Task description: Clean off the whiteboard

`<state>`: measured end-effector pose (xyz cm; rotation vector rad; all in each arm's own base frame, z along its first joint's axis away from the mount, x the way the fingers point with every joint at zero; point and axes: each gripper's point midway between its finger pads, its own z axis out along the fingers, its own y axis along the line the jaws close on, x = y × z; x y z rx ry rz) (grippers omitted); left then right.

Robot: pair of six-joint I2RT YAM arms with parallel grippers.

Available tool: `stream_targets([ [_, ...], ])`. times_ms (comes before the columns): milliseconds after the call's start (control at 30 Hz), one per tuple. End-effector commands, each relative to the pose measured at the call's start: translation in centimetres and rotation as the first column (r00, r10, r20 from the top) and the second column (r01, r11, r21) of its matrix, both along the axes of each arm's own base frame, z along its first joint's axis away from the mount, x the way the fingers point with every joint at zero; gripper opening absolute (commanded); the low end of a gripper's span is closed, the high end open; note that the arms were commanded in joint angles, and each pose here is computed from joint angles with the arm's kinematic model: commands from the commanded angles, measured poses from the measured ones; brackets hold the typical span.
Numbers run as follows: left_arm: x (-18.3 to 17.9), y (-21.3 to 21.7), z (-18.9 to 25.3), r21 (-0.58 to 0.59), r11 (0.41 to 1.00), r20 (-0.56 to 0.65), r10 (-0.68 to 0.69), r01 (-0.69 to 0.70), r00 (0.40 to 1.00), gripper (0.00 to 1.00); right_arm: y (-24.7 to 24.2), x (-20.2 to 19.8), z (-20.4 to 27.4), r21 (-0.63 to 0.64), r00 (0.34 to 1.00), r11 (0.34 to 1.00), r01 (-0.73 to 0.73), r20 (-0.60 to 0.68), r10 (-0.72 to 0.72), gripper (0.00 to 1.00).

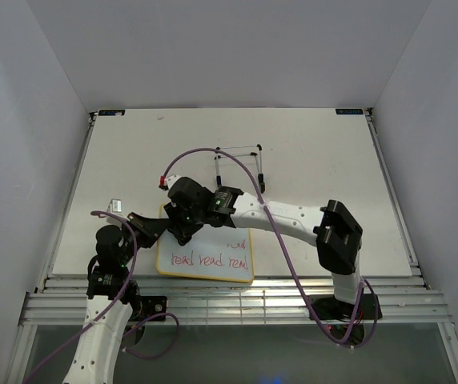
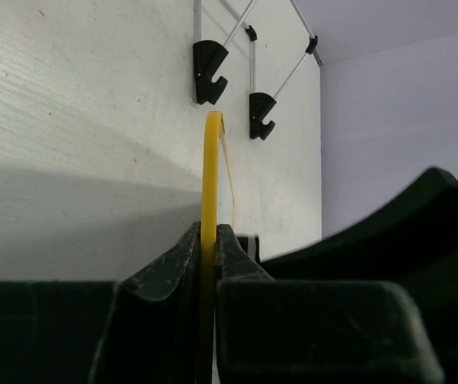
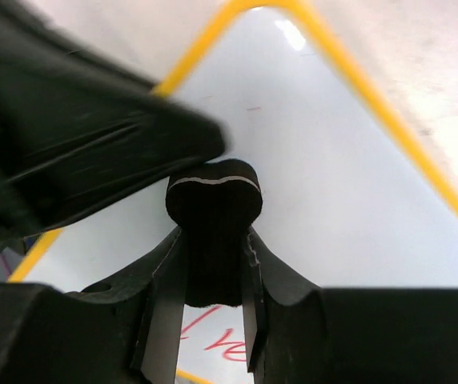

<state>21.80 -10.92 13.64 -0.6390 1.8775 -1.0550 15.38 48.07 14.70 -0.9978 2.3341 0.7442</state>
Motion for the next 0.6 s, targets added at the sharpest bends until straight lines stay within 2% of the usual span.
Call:
stream_targets([
  [0, -0.2, -1.1, 3.3, -0.023, 0.997, 0.111, -0.065, 0.068, 0.992, 0.00, -3.5, 7.5, -1.3, -0.067, 0.972, 0.975, 0.213, 0.114, -0.205, 0.08],
  [133, -0.4, -1.3, 3.1, -0.031, 0.996, 0.109, -0.076, 0.079, 0.991, 0.00, -3.2, 9.8, -1.0, -0.059, 0.967, 0.972, 0.227, 0.133, -0.218, 0.08],
  [267, -0.3, -1.0, 3.1, -0.024, 0.998, 0.102, -0.058, 0.060, 0.993, 0.00, -4.0, 8.5, -2.3, -0.076, 0.975, 0.974, 0.212, 0.084, -0.206, 0.08],
  [333, -0.1, -0.5, 2.7, -0.013, 1.000, 0.079, -0.025, 0.026, 0.997, 0.00, -4.3, 7.1, -1.4, -0.028, 0.976, 0.978, 0.206, 0.074, -0.204, 0.08],
  [367, 0.0, -0.2, 2.5, -0.010, 1.000, 0.065, -0.008, 0.009, 0.998, 0.00, -5.7, 5.6, -3.4, -0.054, 0.976, 0.974, 0.218, 0.032, -0.216, 0.08],
  [433, 0.0, 0.2, 2.3, -0.002, 1.000, 0.043, 0.019, -0.019, 0.999, 0.00, -4.8, 3.1, -1.2, 0.080, 0.986, 0.983, 0.166, -0.002, -0.167, 0.08],
  [567, 0.1, 0.8, 1.9, -0.006, 0.998, 0.020, 0.067, -0.067, 0.998, 0.00, -4.1, -2.4, -0.8, 0.157, 0.995, 0.987, 0.044, -0.096, -0.029, 0.08],
])
